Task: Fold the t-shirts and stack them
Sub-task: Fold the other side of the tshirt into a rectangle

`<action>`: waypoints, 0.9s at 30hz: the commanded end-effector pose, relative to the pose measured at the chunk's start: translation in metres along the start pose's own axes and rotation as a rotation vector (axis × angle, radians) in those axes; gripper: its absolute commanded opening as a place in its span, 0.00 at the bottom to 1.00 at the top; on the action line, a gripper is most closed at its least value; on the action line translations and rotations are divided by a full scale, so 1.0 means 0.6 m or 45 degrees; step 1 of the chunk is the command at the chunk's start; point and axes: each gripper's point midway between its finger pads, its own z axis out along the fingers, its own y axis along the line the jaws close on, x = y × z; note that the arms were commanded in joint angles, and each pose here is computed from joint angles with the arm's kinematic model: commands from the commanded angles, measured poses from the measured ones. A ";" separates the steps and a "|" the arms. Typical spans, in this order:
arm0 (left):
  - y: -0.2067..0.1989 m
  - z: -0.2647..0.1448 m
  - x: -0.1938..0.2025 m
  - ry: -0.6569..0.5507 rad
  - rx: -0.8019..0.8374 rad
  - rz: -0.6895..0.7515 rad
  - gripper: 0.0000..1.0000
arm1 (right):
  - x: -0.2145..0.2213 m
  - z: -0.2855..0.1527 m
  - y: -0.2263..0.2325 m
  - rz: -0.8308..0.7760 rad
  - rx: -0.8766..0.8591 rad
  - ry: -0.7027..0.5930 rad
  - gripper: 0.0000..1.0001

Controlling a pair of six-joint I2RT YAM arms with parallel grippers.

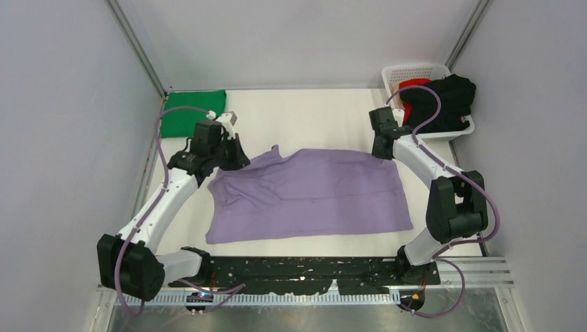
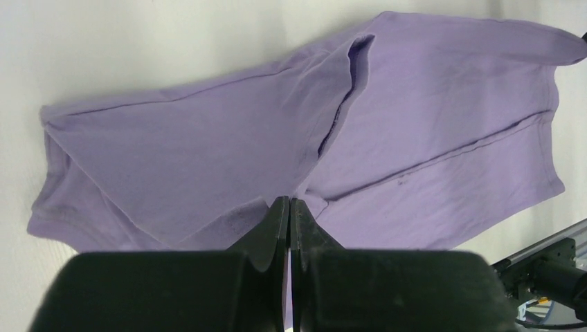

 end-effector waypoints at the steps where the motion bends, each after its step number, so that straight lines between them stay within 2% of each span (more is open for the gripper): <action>1: 0.012 -0.044 0.030 -0.012 -0.091 0.023 0.00 | 0.004 -0.045 -0.015 0.036 0.016 -0.067 0.05; 9: 0.033 -0.104 0.118 0.070 -0.178 -0.001 0.00 | 0.071 -0.086 -0.042 -0.018 0.024 -0.006 0.05; 14: 0.028 -0.123 0.178 0.137 -0.131 -0.052 0.00 | 0.122 -0.089 -0.061 -0.062 0.044 0.072 0.05; 20: 0.017 -0.122 0.242 0.248 -0.033 -0.061 0.00 | 0.143 -0.075 -0.069 -0.053 0.098 0.112 0.08; 24: 0.010 -0.118 0.291 0.405 -0.016 -0.114 0.00 | 0.151 -0.073 -0.079 -0.032 0.148 0.132 0.14; 26: 0.032 -0.125 0.321 0.511 -0.143 -0.168 0.00 | 0.157 -0.075 -0.094 -0.026 0.212 0.146 0.22; 27: 0.050 -0.135 0.336 0.571 -0.249 -0.205 0.00 | 0.160 -0.076 -0.100 -0.011 0.241 0.152 0.32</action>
